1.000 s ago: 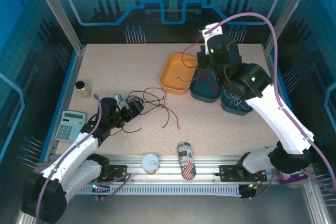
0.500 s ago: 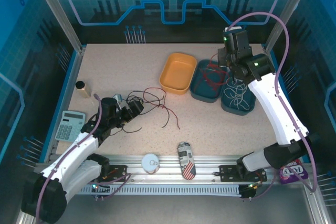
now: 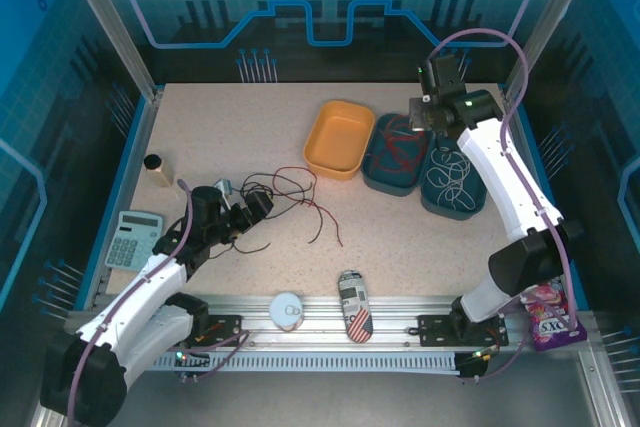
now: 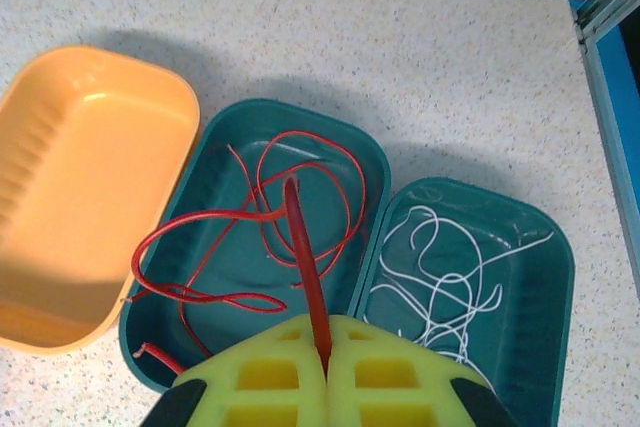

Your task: Untangle the cables

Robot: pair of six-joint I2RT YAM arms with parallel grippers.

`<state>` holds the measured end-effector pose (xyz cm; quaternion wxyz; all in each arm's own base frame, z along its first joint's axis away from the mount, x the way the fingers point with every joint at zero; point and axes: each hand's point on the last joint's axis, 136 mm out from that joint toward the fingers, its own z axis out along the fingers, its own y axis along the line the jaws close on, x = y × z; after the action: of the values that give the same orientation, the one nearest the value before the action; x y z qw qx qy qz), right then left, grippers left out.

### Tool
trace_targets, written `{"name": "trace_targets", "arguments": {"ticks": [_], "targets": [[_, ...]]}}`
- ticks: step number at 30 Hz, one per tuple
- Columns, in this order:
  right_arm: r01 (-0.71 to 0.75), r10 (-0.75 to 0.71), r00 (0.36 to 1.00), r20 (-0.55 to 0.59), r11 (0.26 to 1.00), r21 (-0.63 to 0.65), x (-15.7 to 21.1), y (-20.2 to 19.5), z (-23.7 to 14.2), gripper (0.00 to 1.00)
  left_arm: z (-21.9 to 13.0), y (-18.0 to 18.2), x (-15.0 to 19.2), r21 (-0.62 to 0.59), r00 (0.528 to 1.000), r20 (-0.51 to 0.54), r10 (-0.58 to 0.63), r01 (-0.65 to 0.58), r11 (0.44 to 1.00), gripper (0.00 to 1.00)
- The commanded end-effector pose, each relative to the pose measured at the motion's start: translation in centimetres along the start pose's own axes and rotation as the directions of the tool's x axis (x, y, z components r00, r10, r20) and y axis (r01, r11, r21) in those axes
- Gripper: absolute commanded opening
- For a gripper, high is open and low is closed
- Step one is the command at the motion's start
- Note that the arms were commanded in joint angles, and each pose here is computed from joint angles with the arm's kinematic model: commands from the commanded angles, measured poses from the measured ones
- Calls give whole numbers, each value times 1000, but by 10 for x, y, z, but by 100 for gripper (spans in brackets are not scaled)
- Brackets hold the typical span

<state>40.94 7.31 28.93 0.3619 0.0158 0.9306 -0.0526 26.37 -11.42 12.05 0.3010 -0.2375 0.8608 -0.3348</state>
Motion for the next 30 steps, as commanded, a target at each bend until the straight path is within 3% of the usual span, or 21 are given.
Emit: {"name": "trace_targets", "arguments": {"ticks": [1, 9, 23, 30], "targets": [[-29, 29, 997, -68, 1000, -11, 8, -1, 7, 0, -2, 6, -2, -23, 1000, 11, -1, 1, 1000, 99], [-20, 25, 978, -208, 999, 28, 26, -5, 31, 0, -3, 5, -2, -18, 1000, 12, -2, 2, 1000, 99], [59, -3, 958, -287, 980, 190, 21, -21, 113, 0, -2, 1, -4, -11, 1000, 10, 7, -7, 1000, 99], [66, -1, 941, -337, 981, 182, 36, -17, 148, 0, -3, 3, -1, -16, 1000, 2, 8, -8, 1000, 99]]}}
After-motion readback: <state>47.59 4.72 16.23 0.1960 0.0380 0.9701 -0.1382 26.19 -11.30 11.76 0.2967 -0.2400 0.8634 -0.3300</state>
